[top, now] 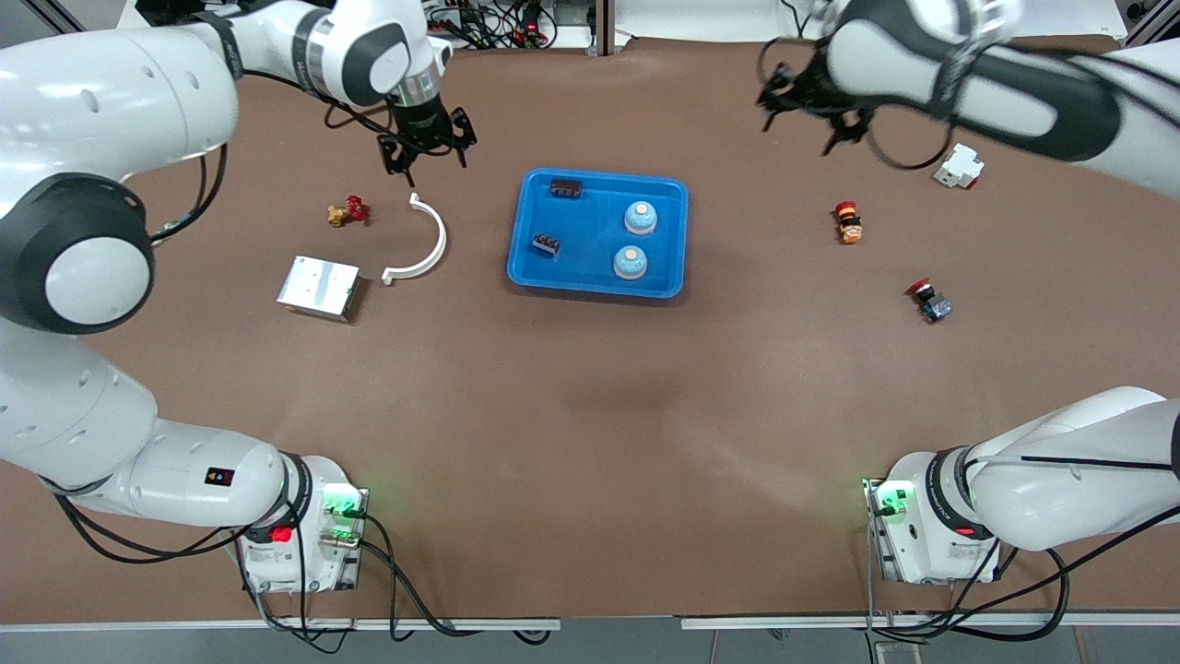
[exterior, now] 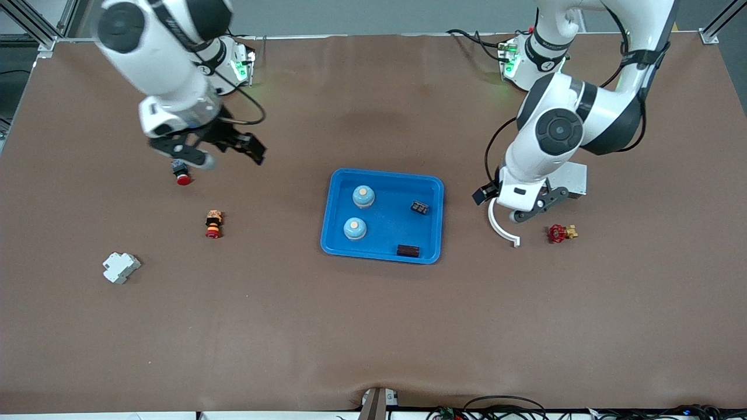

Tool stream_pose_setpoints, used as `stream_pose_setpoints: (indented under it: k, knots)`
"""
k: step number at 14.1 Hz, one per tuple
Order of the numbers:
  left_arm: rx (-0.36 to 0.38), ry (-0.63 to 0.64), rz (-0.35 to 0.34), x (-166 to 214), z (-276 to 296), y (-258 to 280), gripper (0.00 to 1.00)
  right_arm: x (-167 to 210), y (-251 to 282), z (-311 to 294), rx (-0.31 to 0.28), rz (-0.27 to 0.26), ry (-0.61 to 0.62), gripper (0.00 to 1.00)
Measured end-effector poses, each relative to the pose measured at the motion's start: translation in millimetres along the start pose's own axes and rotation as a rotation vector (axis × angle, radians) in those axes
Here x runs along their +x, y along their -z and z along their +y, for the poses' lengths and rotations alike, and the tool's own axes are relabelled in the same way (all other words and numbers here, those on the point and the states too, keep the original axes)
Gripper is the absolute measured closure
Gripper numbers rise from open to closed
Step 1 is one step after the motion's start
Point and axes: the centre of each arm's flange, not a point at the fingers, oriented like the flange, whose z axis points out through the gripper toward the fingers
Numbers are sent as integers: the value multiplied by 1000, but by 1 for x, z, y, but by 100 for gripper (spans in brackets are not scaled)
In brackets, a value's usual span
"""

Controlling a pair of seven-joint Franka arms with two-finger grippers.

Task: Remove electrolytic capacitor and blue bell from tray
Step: 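Grasp a brown capacitor with the left gripper while the right gripper grasps a bell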

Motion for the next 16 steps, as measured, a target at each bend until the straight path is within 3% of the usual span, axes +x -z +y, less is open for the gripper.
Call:
stream_pose_setpoints:
  k: [5, 11, 16]
  knots:
    - [-44, 130, -3, -34, 45, -49, 0, -20, -93, -60, -14, 5, -76, 0]
    - [-53, 381, -6, -63, 76, -102, 0, 18, -162, -110, -43, 10, -127, 0]
    - [-62, 547, -10, -84, 92, -140, 0, 36, -213, -137, -14, 38, -182, 0]
